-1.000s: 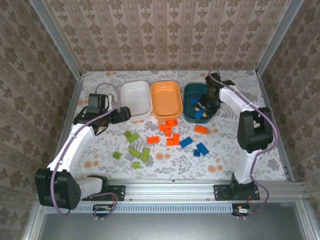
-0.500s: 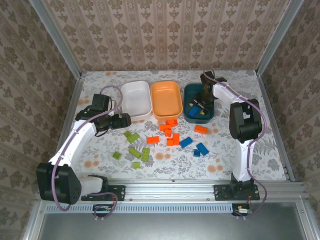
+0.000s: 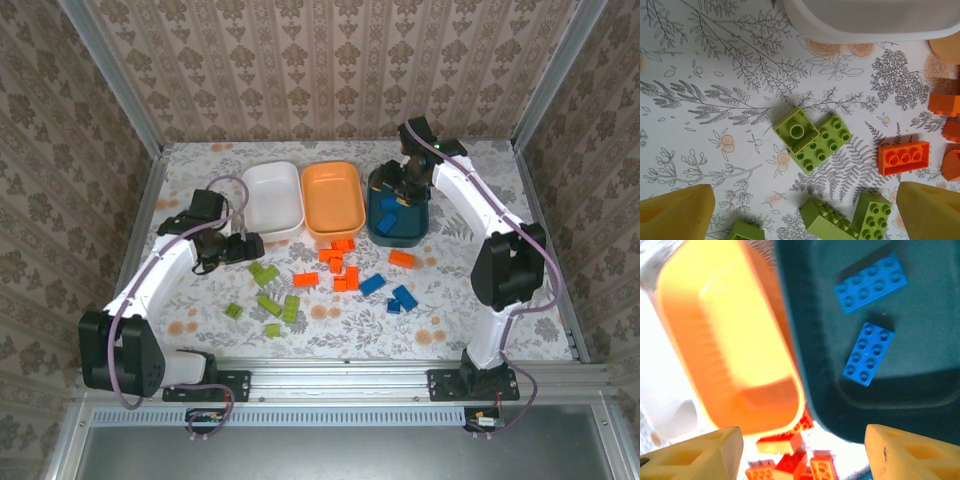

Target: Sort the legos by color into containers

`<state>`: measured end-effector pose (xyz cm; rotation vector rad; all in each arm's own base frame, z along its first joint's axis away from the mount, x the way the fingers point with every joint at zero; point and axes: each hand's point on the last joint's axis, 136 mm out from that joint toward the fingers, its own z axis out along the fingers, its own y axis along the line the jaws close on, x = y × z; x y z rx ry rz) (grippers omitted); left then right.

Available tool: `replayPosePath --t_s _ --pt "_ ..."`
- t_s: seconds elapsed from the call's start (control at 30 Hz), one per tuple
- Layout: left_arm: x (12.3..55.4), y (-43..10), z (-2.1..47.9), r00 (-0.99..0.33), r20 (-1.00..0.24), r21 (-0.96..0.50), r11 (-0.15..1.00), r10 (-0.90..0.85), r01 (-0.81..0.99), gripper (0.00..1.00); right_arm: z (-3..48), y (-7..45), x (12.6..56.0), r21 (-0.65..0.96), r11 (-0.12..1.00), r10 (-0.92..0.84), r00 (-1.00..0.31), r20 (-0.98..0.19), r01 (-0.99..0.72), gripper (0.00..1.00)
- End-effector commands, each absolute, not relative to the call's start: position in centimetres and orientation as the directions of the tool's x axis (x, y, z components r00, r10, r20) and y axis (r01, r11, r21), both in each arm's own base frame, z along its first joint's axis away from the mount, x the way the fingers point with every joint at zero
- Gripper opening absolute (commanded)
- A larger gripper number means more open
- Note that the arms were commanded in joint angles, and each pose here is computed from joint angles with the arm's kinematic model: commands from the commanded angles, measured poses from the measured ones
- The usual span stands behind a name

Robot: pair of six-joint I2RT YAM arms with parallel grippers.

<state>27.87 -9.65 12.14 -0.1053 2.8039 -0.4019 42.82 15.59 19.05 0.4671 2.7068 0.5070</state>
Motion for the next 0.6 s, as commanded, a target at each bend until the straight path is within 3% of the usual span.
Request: replayPosePath --t_s 0.0,0.23,0.57 --pt "26.5 -10.2 10.3 -0.966 -0.183 -0.309 0.943 -0.185 -0.122 0.93 18.2 16.1 38.7 0.249 0.964 0.163 -0.947 -0.276 0.094 0.66" --pt "26.7 -10.1 7.4 -0.935 -0.095 -0.287 0.909 -0.342 -0.303 0.85 15.4 18.4 34.2 0.265 0.964 0.042 -0.981 -0.192 -0.010 0.66" --pt "26.4 -9.6 5.3 -0.814 -0.070 -0.235 0.803 -0.577 -0.548 0.74 14.0 21.1 30.9 0.399 0.916 0.021 -0.991 -0.135 -0.035 0.66"
